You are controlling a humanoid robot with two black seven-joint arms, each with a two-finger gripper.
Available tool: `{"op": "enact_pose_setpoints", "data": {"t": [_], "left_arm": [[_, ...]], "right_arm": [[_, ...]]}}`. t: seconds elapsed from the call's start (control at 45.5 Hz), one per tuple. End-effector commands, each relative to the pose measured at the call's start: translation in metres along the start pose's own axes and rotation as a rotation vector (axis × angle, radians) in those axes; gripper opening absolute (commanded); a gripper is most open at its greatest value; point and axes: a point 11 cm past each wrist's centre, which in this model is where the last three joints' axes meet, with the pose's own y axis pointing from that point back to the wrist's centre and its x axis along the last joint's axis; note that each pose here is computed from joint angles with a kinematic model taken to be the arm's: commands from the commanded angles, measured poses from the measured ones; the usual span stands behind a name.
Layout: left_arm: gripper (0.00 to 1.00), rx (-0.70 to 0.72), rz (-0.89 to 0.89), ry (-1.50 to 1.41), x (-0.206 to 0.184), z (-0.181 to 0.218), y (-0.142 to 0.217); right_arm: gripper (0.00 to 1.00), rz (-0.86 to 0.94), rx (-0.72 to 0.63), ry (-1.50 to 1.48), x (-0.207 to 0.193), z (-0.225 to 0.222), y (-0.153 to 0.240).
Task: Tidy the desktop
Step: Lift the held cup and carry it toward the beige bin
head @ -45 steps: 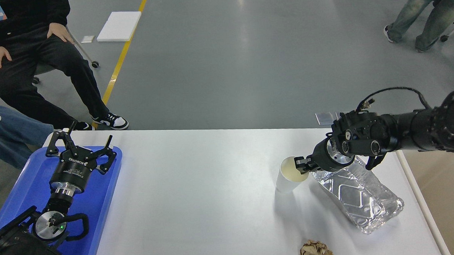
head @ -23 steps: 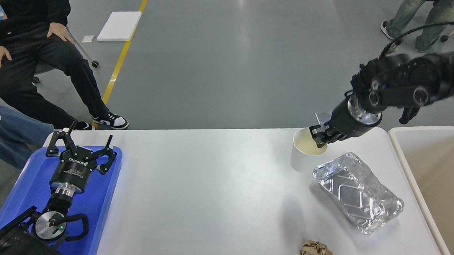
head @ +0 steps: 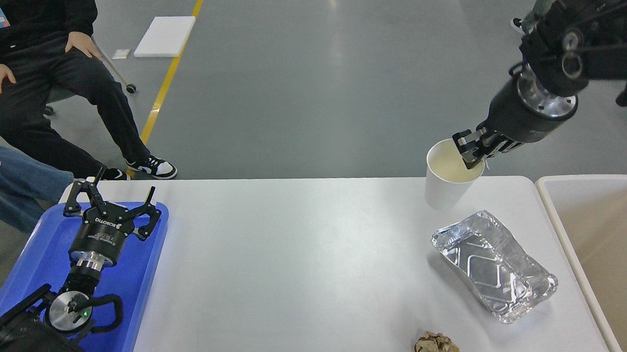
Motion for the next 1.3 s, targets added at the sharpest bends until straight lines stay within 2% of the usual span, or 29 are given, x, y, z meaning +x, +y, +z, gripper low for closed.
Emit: {"op": "enact_pose_setpoints", "data": {"t": [0.0,0.33,0.484,0.88,1.276], "left_arm": [[0.99,0.000,0.001,0.000,0.000,0.000,0.001],[0.99,-0.001,0.000,0.000,0.000,0.000,0.000],[0.99,0.002,0.001,0.000,0.000,0.000,0.001],[0.99,-0.001,0.000,0.000,0.000,0.000,0.000],[0.99,0.000,0.001,0.000,0.000,0.000,0.001]], "right_arm": [[0.00,0.015,-0.029,0.029,0.009,-0.010,0.041],[0.00,0.024,-0.035,0.019,0.010,-0.006,0.047],[0.00,0.014,-0.084,-0.014,0.003,0.022,0.047],[0.00,0.053,-0.182,-0.296,-0.039,0.158,0.043],[0.00,0.027,-0.280,-0.551,-0.120,0.262,0.020]]}}
